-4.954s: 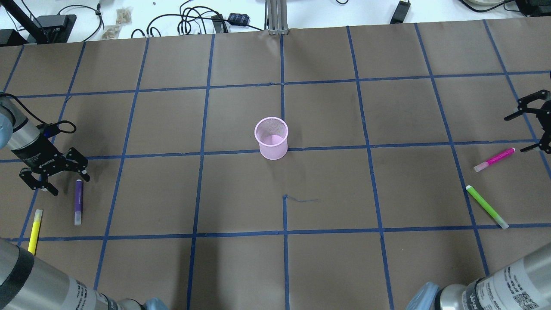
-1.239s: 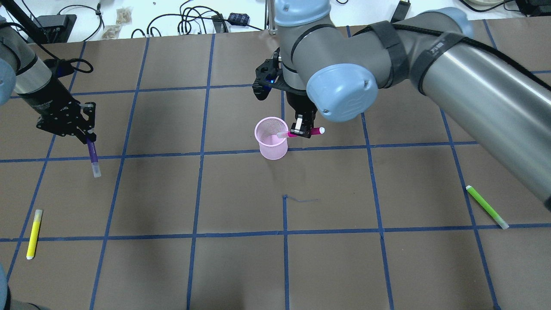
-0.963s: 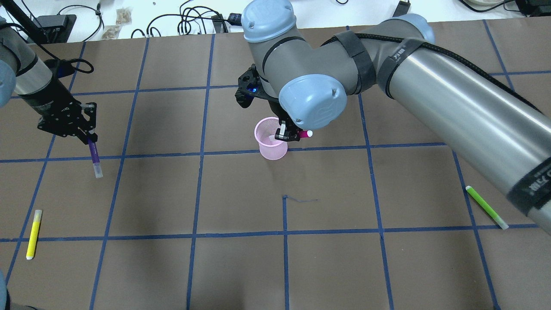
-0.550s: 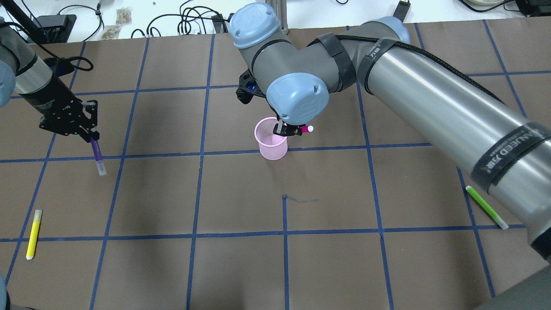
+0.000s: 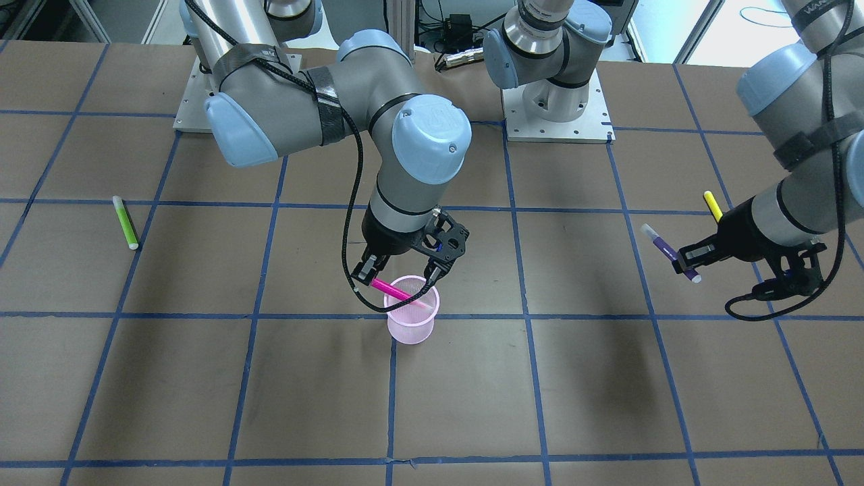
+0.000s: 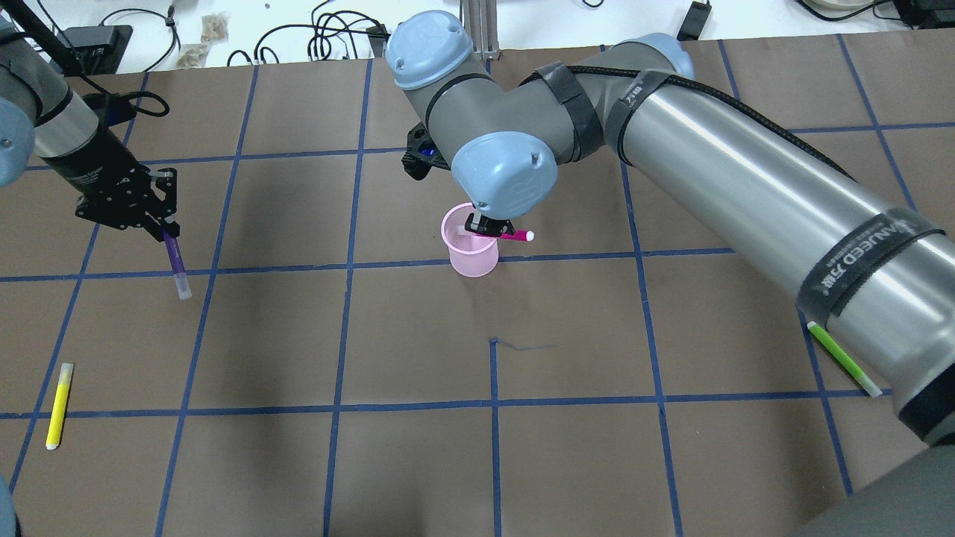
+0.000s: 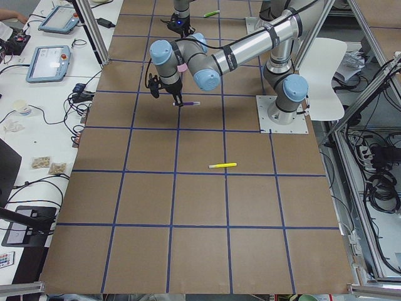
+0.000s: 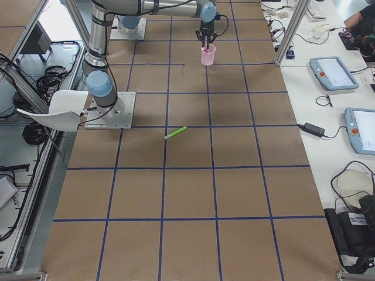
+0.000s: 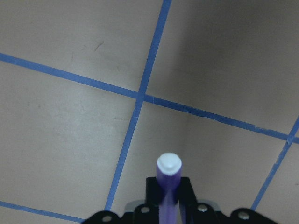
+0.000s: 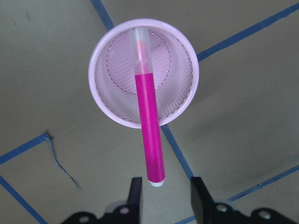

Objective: Insert purple and pink pens into pink cup

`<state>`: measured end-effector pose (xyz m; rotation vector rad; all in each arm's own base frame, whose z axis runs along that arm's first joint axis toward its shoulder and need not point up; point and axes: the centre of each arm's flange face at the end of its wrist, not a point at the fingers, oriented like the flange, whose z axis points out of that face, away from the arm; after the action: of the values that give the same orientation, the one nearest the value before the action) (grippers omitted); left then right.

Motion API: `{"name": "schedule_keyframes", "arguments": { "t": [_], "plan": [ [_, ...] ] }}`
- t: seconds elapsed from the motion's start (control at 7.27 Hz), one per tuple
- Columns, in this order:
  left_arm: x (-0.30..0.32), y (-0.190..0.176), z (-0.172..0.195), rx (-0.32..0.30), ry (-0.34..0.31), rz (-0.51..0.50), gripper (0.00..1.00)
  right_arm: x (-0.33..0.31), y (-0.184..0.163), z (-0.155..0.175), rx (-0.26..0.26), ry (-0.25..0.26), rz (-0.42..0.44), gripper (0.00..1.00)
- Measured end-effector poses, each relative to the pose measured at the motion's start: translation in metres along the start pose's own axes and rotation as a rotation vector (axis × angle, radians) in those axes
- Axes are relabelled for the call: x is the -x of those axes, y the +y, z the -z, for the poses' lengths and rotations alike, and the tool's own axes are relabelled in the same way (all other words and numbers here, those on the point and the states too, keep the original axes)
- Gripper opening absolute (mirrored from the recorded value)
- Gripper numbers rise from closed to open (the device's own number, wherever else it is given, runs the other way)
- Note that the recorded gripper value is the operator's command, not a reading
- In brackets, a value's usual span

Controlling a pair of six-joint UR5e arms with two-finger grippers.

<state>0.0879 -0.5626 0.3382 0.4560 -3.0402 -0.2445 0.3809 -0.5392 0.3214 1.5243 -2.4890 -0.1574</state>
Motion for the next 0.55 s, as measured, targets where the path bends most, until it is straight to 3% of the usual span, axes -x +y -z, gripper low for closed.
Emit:
{"name": "schedule_keyframes", "arguments": {
  "t": [0.28, 0.55],
  "plan": [
    [-0.009, 0.004, 0.007, -0.021, -0.005, -0.006, 0.00, -0.007, -0.001, 0.008, -0.025, 0.020, -0.012, 1.00],
    [-0.020, 0.009, 0.013, -0.035, -0.008, 0.017, 0.00, -0.042, 0.019, 0.033, -0.049, 0.032, -0.069, 1.00]
  ]
}}
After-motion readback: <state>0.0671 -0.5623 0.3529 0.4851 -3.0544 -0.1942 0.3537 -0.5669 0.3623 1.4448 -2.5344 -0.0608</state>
